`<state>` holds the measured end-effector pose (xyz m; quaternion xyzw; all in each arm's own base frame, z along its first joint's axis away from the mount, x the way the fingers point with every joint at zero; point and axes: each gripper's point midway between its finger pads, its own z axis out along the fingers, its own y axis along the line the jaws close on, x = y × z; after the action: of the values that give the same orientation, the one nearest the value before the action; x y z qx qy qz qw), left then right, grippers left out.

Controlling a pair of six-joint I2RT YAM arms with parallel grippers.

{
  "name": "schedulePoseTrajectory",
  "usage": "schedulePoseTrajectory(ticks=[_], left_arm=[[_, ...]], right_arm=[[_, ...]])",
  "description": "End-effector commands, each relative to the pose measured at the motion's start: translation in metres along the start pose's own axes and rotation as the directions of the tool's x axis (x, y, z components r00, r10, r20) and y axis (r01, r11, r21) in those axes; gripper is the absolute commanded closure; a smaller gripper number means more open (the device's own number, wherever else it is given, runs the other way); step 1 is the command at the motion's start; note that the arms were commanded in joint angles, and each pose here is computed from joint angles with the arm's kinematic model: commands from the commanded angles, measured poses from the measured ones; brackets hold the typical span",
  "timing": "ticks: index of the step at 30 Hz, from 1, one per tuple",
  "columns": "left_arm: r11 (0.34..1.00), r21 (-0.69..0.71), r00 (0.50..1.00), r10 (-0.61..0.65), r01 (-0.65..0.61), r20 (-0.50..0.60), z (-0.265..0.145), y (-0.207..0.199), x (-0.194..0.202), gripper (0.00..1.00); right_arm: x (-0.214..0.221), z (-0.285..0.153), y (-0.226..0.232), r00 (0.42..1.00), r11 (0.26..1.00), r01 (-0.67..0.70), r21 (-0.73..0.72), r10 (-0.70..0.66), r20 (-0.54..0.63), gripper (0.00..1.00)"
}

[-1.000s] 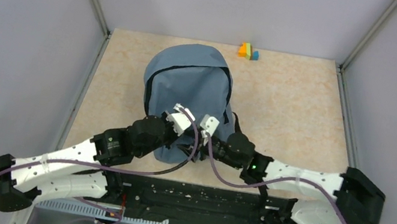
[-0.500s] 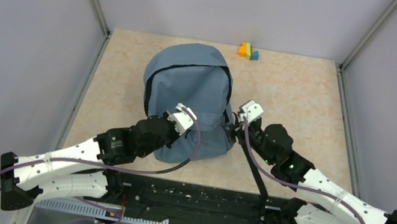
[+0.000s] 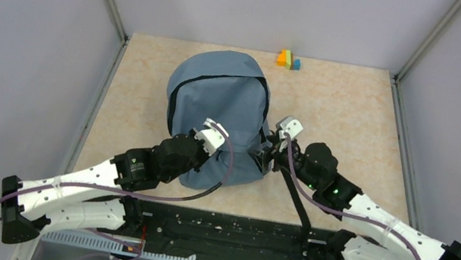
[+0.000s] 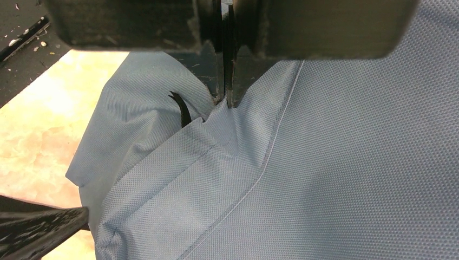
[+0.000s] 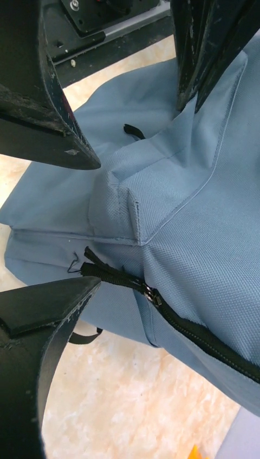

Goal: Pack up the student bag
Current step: Adjust the student bag at the center of the board, then zip the student bag at the center of the board.

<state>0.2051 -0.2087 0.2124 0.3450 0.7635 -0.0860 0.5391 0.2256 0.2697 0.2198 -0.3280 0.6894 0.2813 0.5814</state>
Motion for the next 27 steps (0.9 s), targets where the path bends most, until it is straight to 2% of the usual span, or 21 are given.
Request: schedulePoseTrajectory(ticks=[1, 4, 10, 12, 13, 16, 18, 19, 22, 24, 27], left_arm=[[0.999, 0.009, 0.997, -0.053, 0.052, 0.048, -0.006, 0.000, -0.019, 1.00], [0.998, 0.007, 0.997, -0.058, 0.058, 0.050, -0.007, 0.001, -0.020, 1.00], [0.998, 0.009, 0.997, -0.057, 0.056, 0.043, -0.008, 0.001, -0.020, 1.00], [0.998, 0.013, 0.997, -0.056, 0.055, 0.045, -0.008, 0.000, -0.022, 1.00], [0.998, 0.016, 0.997, -0.057, 0.056, 0.046, -0.008, 0.000, -0.023, 1.00], [0.998, 0.043, 0.997, -0.057, 0.055, 0.047, -0.010, -0.004, -0.030, 0.99], [0.995, 0.072, 0.996, -0.069, 0.065, 0.049, -0.015, -0.007, -0.039, 0.88], [0.993, 0.088, 0.996, -0.078, 0.073, 0.050, -0.017, -0.008, -0.044, 0.79], [0.975, 0.171, 0.988, -0.150, 0.141, 0.044, -0.026, -0.022, -0.063, 0.54], [0.954, 0.233, 0.981, -0.196, 0.189, 0.006, -0.028, -0.036, -0.072, 0.49], [0.921, 0.302, 0.969, -0.244, 0.246, -0.044, -0.028, -0.068, -0.082, 0.47]], right_arm=[[-0.023, 0.016, 0.003, 0.996, 0.997, -0.073, -0.002, 0.073, 0.043, 0.27], [-0.020, 0.024, 0.000, 0.997, 0.997, -0.069, 0.037, 0.068, 0.024, 0.27], [-0.025, 0.032, -0.004, 0.991, 0.989, -0.125, 0.075, 0.120, 0.064, 0.27], [-0.021, 0.035, -0.012, 0.989, 0.983, -0.138, 0.123, 0.132, 0.060, 0.30], [-0.018, 0.035, -0.018, 0.989, 0.976, -0.143, 0.162, 0.136, 0.056, 0.38], [-0.007, 0.033, -0.033, 0.990, 0.958, -0.139, 0.252, 0.135, 0.035, 0.75], [-0.007, 0.029, -0.037, 0.991, 0.953, -0.136, 0.270, 0.131, 0.037, 0.90], [-0.008, 0.026, -0.038, 0.990, 0.953, -0.138, 0.272, 0.131, 0.044, 0.96], [-0.008, 0.023, -0.036, 0.990, 0.954, -0.140, 0.263, 0.131, 0.054, 1.00], [-0.007, 0.024, -0.034, 0.989, 0.957, -0.146, 0.251, 0.137, 0.053, 1.00], [-0.005, 0.027, -0.033, 0.989, 0.958, -0.148, 0.245, 0.141, 0.048, 1.00]])
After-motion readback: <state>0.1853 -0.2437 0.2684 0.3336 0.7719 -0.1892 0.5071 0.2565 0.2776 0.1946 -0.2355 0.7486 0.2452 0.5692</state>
